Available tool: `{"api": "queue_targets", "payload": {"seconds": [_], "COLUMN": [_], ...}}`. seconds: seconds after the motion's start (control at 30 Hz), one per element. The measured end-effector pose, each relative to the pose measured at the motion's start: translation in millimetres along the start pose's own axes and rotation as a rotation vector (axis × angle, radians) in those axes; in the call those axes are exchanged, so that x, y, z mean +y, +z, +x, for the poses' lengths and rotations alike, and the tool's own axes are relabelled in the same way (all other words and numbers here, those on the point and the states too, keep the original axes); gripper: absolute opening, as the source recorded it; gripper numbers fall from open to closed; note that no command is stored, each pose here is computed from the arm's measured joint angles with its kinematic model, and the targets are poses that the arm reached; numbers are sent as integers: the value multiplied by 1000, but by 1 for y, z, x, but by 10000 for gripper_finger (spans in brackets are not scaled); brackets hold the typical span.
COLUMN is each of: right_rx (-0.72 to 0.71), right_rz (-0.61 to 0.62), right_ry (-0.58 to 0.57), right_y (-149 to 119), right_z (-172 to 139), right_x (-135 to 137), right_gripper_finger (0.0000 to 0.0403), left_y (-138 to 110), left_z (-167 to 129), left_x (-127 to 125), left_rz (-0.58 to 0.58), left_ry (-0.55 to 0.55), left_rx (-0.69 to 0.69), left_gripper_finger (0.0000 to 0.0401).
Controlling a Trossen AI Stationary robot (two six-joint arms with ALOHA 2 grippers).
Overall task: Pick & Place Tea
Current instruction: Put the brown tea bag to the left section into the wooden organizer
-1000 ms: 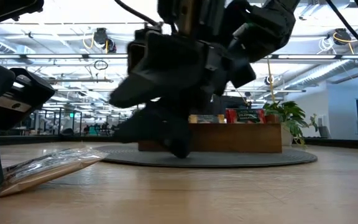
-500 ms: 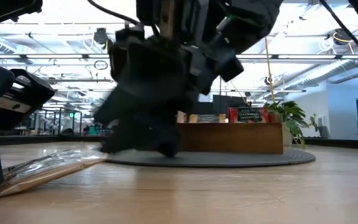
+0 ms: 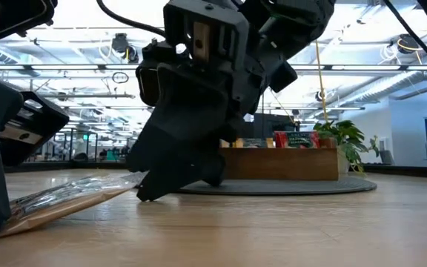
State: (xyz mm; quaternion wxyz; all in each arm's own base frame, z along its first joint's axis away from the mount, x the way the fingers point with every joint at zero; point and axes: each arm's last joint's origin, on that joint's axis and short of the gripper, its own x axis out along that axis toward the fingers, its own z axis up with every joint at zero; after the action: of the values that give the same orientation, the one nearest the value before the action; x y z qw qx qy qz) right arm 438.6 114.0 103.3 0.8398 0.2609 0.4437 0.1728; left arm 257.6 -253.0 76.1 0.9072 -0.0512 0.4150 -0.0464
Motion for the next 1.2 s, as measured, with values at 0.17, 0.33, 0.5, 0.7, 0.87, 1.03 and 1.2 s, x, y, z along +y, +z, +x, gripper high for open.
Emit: {"api": "queue_targets", "payload": {"seconds": [0.17, 0.33, 0.5, 0.7, 0.87, 1.03, 1.2], "right_rx": [-4, -9, -15, 5, 14, -11, -42], "right_rz": [34, 33, 30, 19, -23, -73, -161], "right_ry": [26, 30, 74, 100, 92, 79, 31], "right_y": [2, 0, -8, -12, -15, -14, -17], "right_z": [-1, 3, 20, 23, 24, 24, 27], "right_x": [-1, -1, 1, 5, 8, 9, 15], "right_gripper_finger": [182, 184, 182, 181, 177, 134, 52], "left_y": [0, 0, 1, 1, 1, 1, 2], "left_z": [0, 0, 0, 1, 1, 1, 1], "left_x": [0, 0, 0, 1, 1, 1, 2], "left_rz": [10, 14, 24, 23, 27, 27, 31], "left_ry": [-1, -2, -1, 0, 0, 1, 3], "left_rx": [0, 0, -1, -1, -1, -2, -3], "left_gripper_finger": [4, 7, 8, 4, 12, 4, 12]}}
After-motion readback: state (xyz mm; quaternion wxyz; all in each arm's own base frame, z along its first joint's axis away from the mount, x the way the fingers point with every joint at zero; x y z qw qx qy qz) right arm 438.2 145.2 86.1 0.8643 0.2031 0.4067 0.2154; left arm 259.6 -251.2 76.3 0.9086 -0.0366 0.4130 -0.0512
